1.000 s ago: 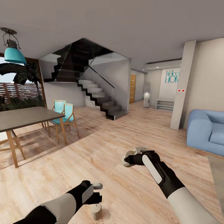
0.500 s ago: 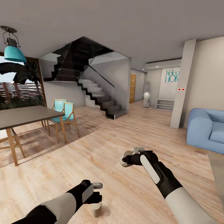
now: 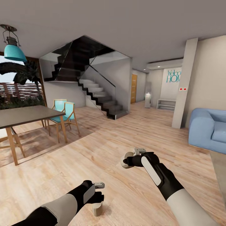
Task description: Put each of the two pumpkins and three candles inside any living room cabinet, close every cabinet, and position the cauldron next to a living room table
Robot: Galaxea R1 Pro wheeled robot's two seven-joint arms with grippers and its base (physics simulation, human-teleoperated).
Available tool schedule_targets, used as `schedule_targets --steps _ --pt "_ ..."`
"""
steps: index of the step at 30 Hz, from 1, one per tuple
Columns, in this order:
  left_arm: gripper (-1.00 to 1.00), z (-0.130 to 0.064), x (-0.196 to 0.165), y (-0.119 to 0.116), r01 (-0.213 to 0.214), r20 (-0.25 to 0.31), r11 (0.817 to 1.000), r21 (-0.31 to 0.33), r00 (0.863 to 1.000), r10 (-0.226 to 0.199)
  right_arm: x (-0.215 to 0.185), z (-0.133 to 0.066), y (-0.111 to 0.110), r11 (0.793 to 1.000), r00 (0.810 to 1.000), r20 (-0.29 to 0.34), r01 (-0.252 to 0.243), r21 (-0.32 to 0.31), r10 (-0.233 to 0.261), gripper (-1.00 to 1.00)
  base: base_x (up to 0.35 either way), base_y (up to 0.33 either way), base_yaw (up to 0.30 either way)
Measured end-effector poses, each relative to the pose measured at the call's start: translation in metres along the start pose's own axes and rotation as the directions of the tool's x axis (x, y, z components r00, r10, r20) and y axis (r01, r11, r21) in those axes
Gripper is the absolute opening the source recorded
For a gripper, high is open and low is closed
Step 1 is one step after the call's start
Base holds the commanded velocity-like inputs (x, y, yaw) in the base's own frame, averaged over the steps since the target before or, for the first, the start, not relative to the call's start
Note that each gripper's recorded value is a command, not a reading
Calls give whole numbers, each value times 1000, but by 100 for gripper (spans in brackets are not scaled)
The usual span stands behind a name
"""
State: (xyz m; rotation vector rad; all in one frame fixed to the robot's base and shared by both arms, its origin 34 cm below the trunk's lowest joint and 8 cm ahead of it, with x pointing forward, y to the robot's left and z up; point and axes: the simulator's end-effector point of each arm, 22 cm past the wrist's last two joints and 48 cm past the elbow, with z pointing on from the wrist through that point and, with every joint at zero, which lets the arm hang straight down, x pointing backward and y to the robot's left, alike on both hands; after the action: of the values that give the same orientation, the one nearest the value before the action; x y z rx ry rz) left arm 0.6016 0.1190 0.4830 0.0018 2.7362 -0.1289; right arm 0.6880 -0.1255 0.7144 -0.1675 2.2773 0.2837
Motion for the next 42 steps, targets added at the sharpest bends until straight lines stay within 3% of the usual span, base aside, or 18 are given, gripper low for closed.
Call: schedule_targets --steps 15,31,42 --pt "100 11 -1 2 4 37 1000 2 999 -4 15 8 -1 1000 1000 -2 1 0 -1 -100 2 0 0" --pt "100 11 -2 3 5 42 1000 -1 999 -5 14 7 -1 1000 1000 -1 0 -2 0 -100 288 0 0" --pt "100 22 6 3 3 42 1000 -4 999 -3 27 14 -2 1000 1000 -2 0 -2 0 -100 27 0 0"
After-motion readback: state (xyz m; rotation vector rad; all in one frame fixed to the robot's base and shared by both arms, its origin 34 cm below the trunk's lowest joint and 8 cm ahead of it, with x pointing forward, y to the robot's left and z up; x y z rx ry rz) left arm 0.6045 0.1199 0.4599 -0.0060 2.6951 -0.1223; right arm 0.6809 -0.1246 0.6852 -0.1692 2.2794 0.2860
